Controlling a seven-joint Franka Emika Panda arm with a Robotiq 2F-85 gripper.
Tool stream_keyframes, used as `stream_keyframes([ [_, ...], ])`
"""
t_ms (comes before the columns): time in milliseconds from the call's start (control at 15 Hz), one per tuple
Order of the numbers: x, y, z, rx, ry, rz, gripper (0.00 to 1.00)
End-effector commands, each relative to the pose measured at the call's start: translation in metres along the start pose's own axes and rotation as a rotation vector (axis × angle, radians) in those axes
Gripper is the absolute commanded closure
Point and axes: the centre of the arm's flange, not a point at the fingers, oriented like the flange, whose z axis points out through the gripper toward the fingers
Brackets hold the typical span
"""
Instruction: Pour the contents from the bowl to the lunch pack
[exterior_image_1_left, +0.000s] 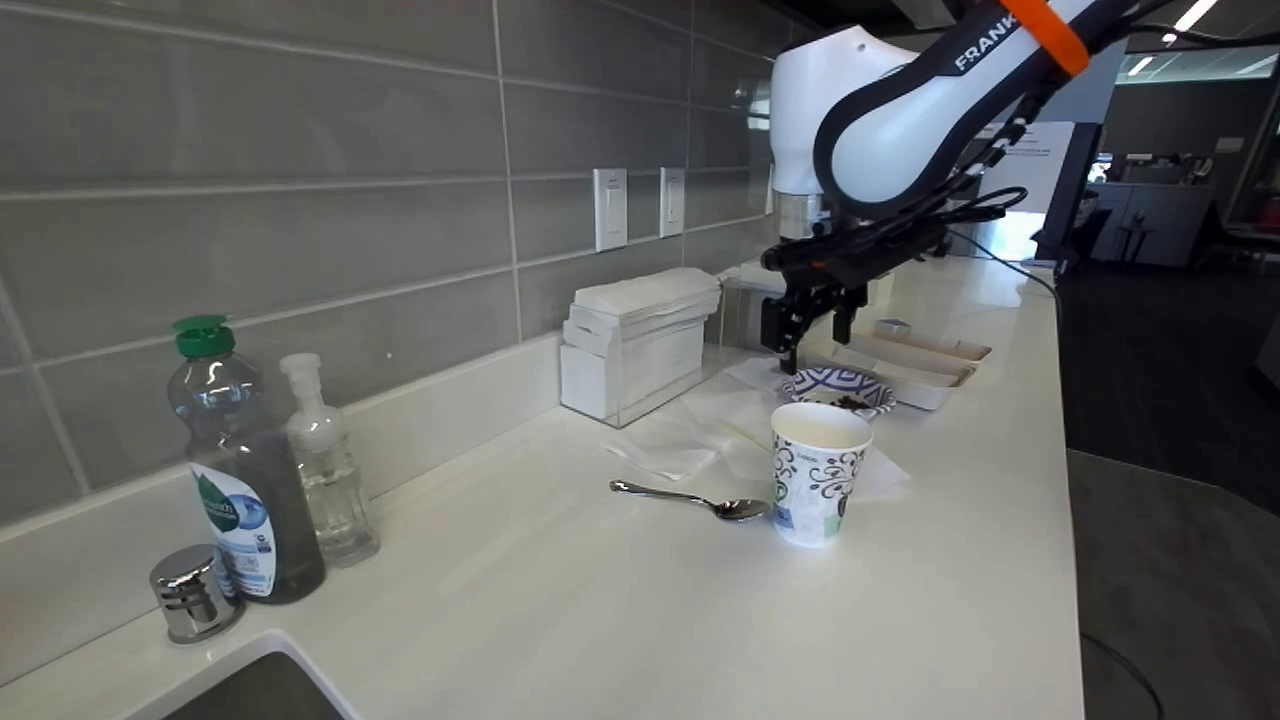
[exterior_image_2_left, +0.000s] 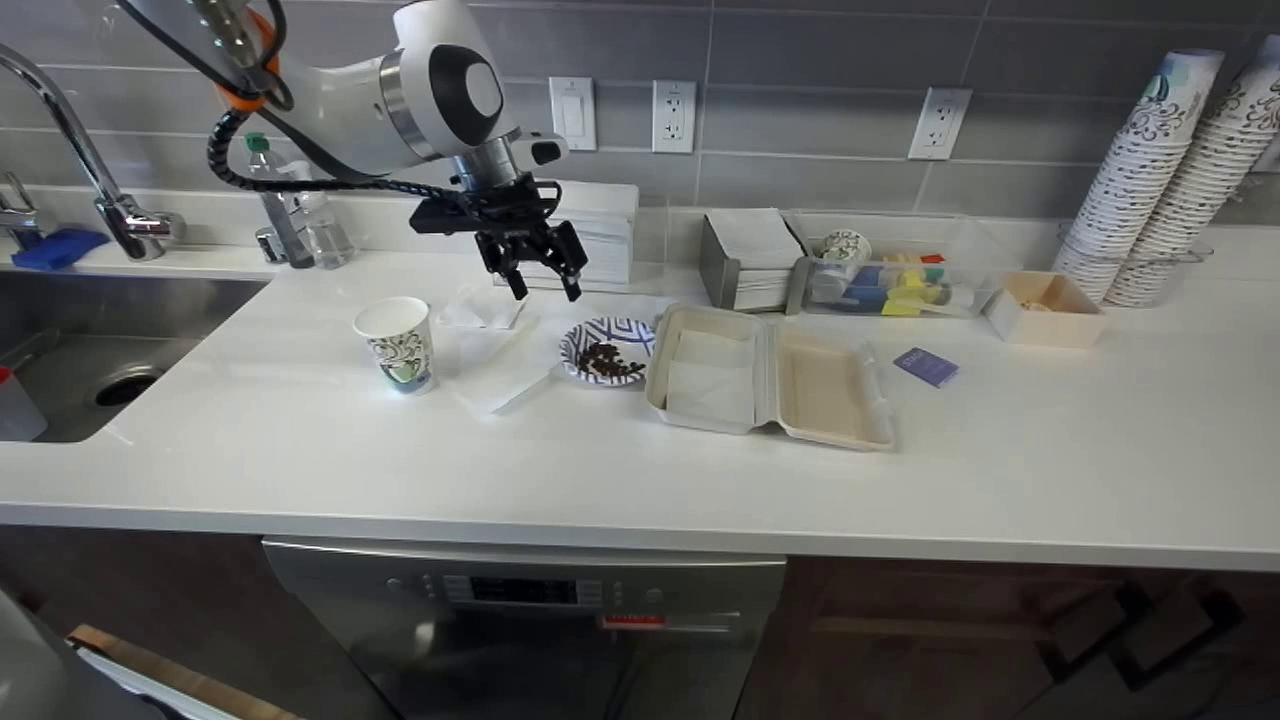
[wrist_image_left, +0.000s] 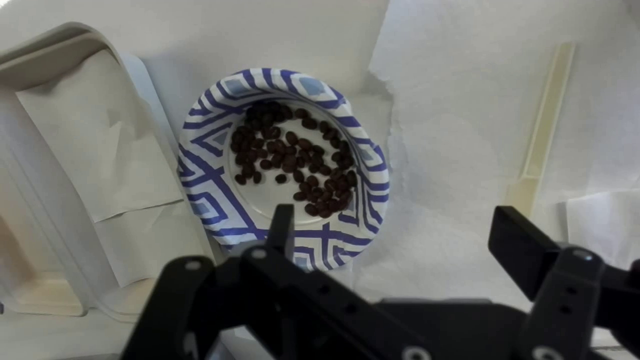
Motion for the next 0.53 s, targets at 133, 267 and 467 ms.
stream_keyframes([
  [133, 0.016, 0.004, 0.019, -0.018, -0.02, 0.019, 0.0],
  [267, 0.021, 0.006, 0.029, -0.021, -0.024, 0.026, 0.0],
  [467, 0.029, 0.008, 0.043, -0.029, -0.045, 0.038, 0.0],
])
